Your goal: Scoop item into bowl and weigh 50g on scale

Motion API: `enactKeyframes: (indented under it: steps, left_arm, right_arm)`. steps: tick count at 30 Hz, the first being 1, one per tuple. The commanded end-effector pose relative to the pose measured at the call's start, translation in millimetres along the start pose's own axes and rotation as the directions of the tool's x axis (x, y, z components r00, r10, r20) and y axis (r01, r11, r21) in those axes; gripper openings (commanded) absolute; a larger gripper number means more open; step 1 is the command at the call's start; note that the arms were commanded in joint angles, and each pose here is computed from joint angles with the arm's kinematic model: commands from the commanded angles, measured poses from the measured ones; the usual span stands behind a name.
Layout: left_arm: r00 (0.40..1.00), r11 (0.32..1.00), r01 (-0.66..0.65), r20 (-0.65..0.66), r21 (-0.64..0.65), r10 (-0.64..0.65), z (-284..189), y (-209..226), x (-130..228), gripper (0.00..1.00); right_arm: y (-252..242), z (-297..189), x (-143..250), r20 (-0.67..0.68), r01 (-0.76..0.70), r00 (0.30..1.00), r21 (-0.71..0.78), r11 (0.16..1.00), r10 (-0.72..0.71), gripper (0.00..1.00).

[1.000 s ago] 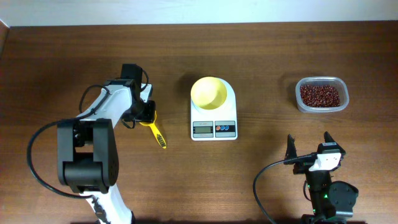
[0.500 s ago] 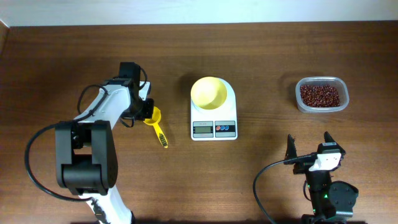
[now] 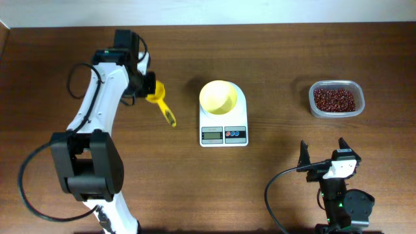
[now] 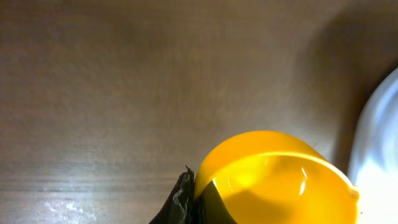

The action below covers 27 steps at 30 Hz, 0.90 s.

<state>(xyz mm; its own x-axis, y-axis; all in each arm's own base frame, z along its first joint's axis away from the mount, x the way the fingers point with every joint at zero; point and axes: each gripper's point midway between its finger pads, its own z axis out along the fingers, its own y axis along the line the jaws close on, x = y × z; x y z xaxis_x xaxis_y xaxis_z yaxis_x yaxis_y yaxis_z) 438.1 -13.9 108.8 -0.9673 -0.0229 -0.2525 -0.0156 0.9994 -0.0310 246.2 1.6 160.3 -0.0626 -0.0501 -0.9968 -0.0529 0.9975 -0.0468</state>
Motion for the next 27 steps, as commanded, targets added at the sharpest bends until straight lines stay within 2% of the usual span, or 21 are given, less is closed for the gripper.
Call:
enactKeyframes:
  steps: [1,2,3,7,8,9,11,13,14,16,19,23,25,27]
  left_arm:
    - [0.950,0.955,0.292,0.098,0.051,-0.295,-46,-5,-37,0.00]
    - [0.905,0.911,0.407,0.103,0.070,-0.412,-59,-6,-41,0.00]
    - [0.883,0.882,0.457,0.065,0.113,-0.465,-69,-14,-39,0.00]
    - [0.873,0.868,0.479,0.036,0.132,-0.487,-70,-19,-35,0.00]
    - [0.841,0.834,0.533,0.016,0.140,-0.540,-70,-21,-34,0.00]
    - [0.821,0.799,0.566,-0.047,0.204,-0.570,-72,-36,-31,0.00]
    - [0.822,0.759,0.566,-0.153,0.321,-0.548,-79,-72,-28,0.00]
    - [0.810,0.740,0.585,-0.198,0.331,-0.552,-81,-99,-22,0.00]
    - [0.828,0.756,0.560,-0.201,0.338,-0.523,-82,-115,-18,0.00]
    - [0.861,0.776,0.507,-0.187,0.375,-0.472,-85,-148,-17,0.00]
    - [0.865,0.768,0.498,-0.179,0.402,-0.468,-88,-173,-18,0.00]
    - [0.870,0.772,0.491,-0.181,0.405,-0.458,-88,-179,-15,0.00]
    - [0.870,0.771,0.491,-0.181,0.405,-0.459,-88,-179,-15,0.00]
    - [0.853,0.762,0.519,-0.182,0.386,-0.489,-87,-176,-16,0.00]
  right_arm:
    - [-2,0,2,-0.003,-0.001,1.000,0.009,1.000,0.001,0.99]
    - [-2,0,2,-0.003,-0.001,1.000,0.009,1.000,0.001,0.99]
    - [-2,0,2,-0.003,-0.001,1.000,0.009,1.000,0.001,0.99]
    - [-2,0,2,-0.003,-0.001,1.000,0.009,1.000,0.001,0.99]
    - [-2,0,2,-0.003,-0.001,1.000,0.009,1.000,0.001,0.99]
    - [-2,0,1,0.000,-0.001,1.000,0.010,1.000,0.001,0.99]
    - [-1,0,-3,0.020,-0.001,1.000,0.001,1.000,0.001,0.99]
    - [9,-2,-26,0.111,0.011,0.994,-0.054,0.998,-0.005,0.99]
    - [12,-4,-39,0.166,0.024,0.986,-0.071,0.997,-0.012,0.99]
    - [11,-6,-51,0.206,-0.063,0.975,-0.086,0.994,0.079,0.99]
    - [11,-8,-65,0.212,-0.110,0.969,-0.097,0.989,0.128,0.99]
    - [16,4,-86,0.102,-0.161,0.979,-0.142,0.977,0.176,0.99]
    - [32,26,-98,-0.051,-0.201,0.980,-0.241,0.950,0.194,0.99]
    - [39,64,-106,-0.274,-0.434,0.889,-0.246,0.867,0.367,0.99]
